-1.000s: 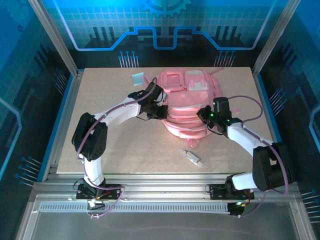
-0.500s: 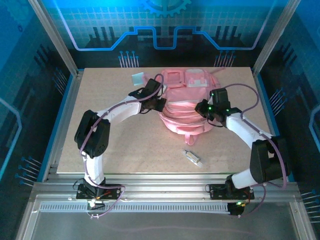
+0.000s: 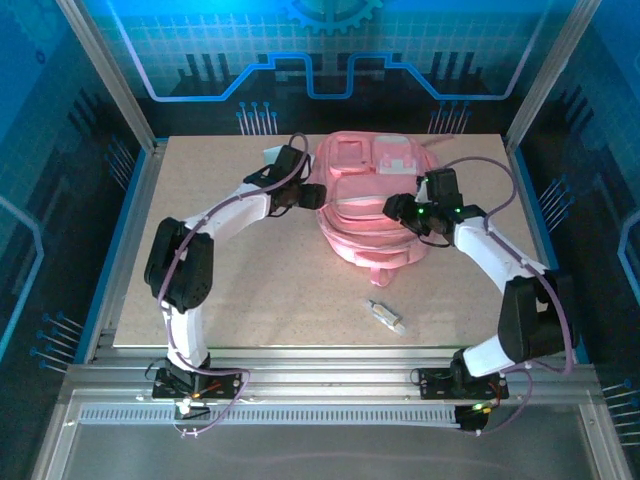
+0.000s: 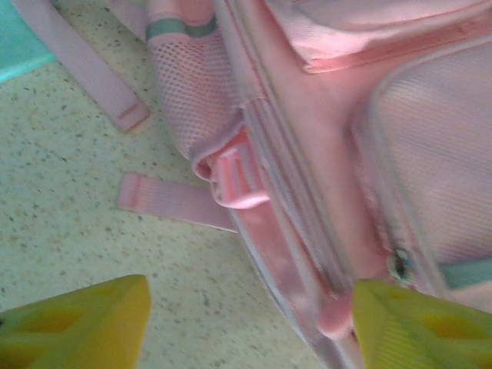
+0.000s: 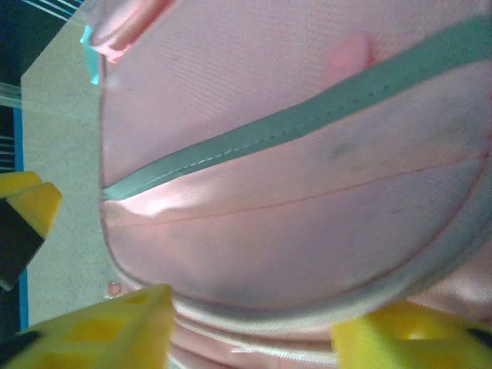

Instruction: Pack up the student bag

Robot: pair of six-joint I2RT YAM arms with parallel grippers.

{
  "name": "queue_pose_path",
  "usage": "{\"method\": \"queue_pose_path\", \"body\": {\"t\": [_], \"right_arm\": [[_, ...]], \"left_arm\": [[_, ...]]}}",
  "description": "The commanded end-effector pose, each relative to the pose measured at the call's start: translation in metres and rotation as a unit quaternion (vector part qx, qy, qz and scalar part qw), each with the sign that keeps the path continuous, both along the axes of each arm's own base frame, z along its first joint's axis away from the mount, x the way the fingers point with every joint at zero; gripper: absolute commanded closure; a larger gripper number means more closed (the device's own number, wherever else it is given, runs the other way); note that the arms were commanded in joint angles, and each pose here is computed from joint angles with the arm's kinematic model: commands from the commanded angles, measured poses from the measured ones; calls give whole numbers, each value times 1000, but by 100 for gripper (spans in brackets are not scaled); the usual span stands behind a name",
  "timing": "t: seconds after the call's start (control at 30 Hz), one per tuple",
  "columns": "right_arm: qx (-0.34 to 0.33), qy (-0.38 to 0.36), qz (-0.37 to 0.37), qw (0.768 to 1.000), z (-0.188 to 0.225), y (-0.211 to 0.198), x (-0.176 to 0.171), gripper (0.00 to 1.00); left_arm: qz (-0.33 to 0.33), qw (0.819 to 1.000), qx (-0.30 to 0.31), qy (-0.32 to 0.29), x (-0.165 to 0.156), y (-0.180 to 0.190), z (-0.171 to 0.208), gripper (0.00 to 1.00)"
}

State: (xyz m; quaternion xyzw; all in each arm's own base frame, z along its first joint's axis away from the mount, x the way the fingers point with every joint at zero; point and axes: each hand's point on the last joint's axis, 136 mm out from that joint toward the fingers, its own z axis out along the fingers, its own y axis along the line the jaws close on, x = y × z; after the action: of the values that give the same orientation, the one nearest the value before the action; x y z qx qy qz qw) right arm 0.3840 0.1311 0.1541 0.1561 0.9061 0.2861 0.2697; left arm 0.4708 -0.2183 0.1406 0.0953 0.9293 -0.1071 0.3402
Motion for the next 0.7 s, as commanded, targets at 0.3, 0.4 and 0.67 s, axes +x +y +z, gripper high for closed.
{"method": "queue_pose_path", "body": {"t": [0.3,0.4,0.67], "right_arm": [[-155,61,-21,986,-2,-67,-47,18],[-171,70,-57,981,-7,-87,-57,13],[-120,54,-105,986,-4,-108,-71,12]], "left_arm": [[-170,985,-17,-20,-64,-98,35,23],[-212,977,0,-17,-69,-117,26,23],[-291,951,97,-24,-58,-147,-17,22]]}}
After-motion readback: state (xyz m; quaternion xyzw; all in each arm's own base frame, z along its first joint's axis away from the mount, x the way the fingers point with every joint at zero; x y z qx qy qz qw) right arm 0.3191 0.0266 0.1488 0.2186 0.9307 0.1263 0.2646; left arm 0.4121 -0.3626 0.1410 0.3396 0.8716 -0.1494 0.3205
